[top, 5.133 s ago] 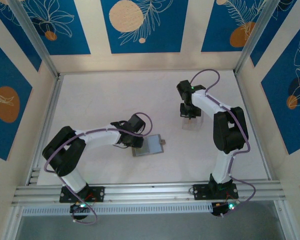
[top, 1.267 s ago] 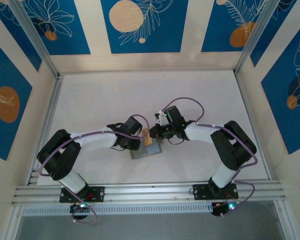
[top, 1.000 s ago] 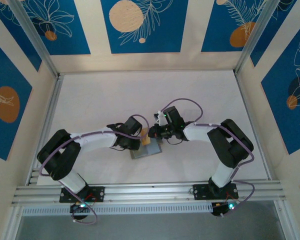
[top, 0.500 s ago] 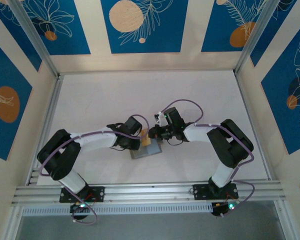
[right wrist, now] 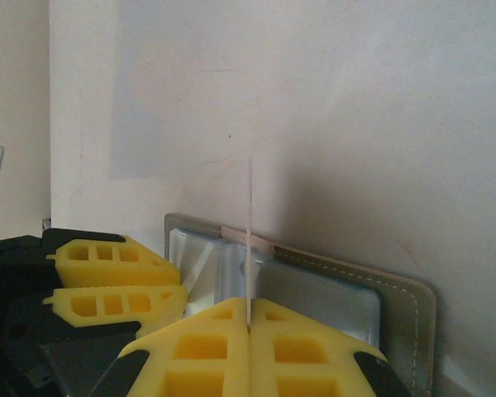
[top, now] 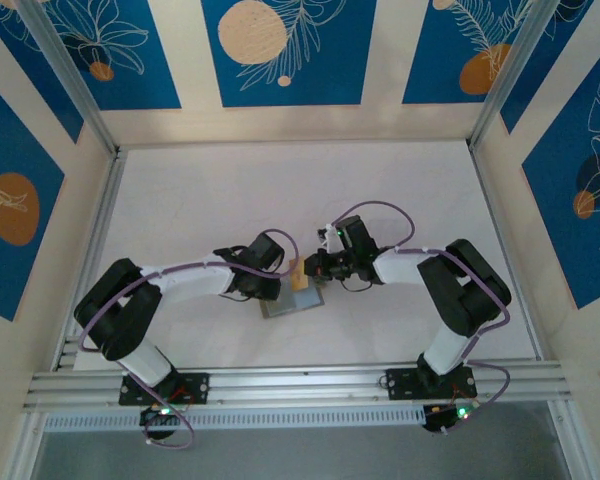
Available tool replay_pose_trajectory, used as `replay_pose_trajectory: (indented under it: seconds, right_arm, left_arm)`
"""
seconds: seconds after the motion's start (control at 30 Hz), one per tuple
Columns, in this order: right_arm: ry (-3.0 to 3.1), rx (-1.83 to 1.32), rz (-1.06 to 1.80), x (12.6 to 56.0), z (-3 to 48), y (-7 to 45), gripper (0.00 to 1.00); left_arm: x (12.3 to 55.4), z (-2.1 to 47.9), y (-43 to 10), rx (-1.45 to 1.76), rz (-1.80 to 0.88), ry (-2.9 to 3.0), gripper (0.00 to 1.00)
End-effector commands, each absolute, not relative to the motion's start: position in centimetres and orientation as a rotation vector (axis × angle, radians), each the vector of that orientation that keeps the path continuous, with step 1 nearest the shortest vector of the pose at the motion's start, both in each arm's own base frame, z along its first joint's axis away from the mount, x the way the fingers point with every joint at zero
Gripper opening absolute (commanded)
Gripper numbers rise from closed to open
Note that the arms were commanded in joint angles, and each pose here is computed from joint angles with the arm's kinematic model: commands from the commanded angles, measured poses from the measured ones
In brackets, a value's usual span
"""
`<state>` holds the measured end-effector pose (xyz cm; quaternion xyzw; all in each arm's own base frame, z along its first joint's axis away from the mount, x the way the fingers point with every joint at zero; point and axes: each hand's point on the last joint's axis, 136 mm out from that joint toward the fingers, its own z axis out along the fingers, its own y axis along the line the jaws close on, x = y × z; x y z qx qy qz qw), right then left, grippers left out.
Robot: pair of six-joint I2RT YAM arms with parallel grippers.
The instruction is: Put the credit cards into the card holder
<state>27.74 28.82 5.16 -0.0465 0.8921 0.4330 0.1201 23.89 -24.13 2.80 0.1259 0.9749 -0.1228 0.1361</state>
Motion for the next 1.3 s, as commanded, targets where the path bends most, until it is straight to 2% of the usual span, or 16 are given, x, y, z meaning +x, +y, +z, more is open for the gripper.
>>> replay_pose_trajectory:
  seconds: [0.0, 0.73, 1.27]
  right_arm:
    - [2.586, -0.166, 1.327, 27.4, 6.0, 29.6, 0.00]
    - [2.576, -0.168, 1.454, 26.7, 6.2, 30.9, 0.00]
    - [2.676, -0.126, 1.452, 24.1, 3.4, 30.0, 0.00]
  left_arm:
    - [21.7, 0.5, -22.0, 0.376, -0.261, 2.951, 0.17]
    - [21.5, 0.3, -21.8, 0.366, -0.262, 2.956, 0.17]
    - [21.5, 0.4, -21.8, 0.367, -0.259, 2.953, 0.17]
